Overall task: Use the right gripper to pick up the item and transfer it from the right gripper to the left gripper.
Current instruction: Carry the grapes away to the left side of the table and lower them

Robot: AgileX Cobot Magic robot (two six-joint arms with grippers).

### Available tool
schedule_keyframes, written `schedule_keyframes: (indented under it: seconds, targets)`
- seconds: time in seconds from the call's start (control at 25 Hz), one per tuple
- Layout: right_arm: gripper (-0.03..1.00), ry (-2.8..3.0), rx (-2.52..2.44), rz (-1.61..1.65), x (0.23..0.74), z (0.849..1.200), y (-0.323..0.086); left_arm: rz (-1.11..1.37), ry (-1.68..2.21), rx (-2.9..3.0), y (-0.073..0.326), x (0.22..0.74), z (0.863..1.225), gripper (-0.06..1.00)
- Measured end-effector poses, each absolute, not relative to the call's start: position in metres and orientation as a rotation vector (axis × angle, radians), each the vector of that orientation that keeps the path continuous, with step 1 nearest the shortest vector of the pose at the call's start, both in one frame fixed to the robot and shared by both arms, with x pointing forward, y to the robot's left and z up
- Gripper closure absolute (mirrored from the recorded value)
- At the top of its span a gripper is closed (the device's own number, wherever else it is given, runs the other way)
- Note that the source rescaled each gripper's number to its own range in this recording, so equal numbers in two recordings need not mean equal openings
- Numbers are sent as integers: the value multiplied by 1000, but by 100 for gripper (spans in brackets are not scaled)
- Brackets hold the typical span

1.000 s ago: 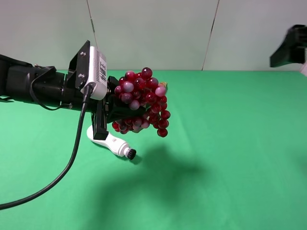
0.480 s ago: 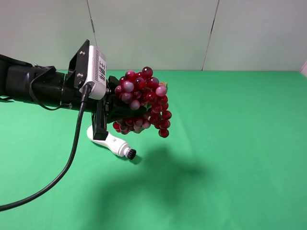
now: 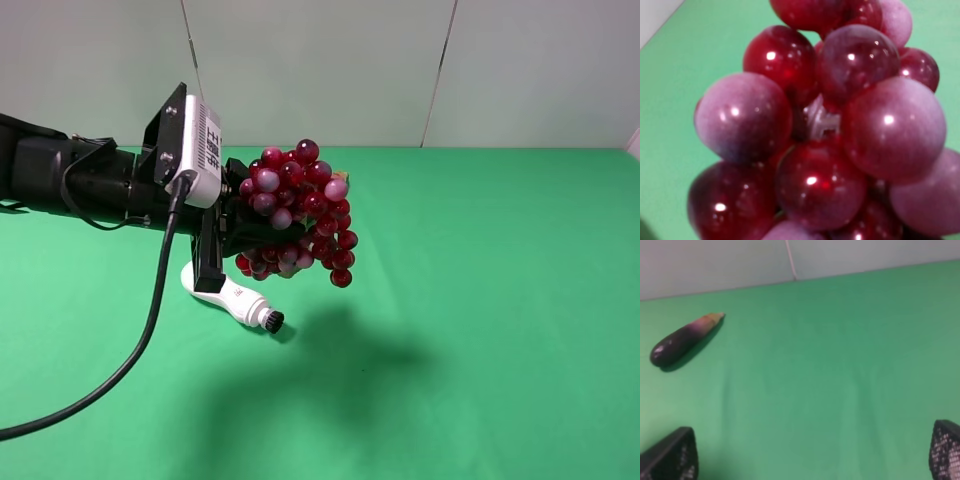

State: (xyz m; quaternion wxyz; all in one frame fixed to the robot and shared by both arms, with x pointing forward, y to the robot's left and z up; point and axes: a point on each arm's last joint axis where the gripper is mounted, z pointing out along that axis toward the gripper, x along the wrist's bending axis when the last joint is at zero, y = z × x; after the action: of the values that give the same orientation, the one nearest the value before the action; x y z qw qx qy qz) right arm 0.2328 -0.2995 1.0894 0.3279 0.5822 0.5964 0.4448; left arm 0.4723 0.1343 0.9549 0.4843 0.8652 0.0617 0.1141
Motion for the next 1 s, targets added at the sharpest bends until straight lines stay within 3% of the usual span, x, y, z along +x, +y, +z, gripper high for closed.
schedule_keyframes:
  seconds: [0.32, 1.0]
  targets:
    - [-3, 1596, 1502, 1131, 238, 1063, -299, 278, 150, 2107, 134, 472, 955, 94]
    - [-3, 1639, 1502, 1072, 241, 1053, -299, 278, 150, 2107, 134, 472, 955, 94]
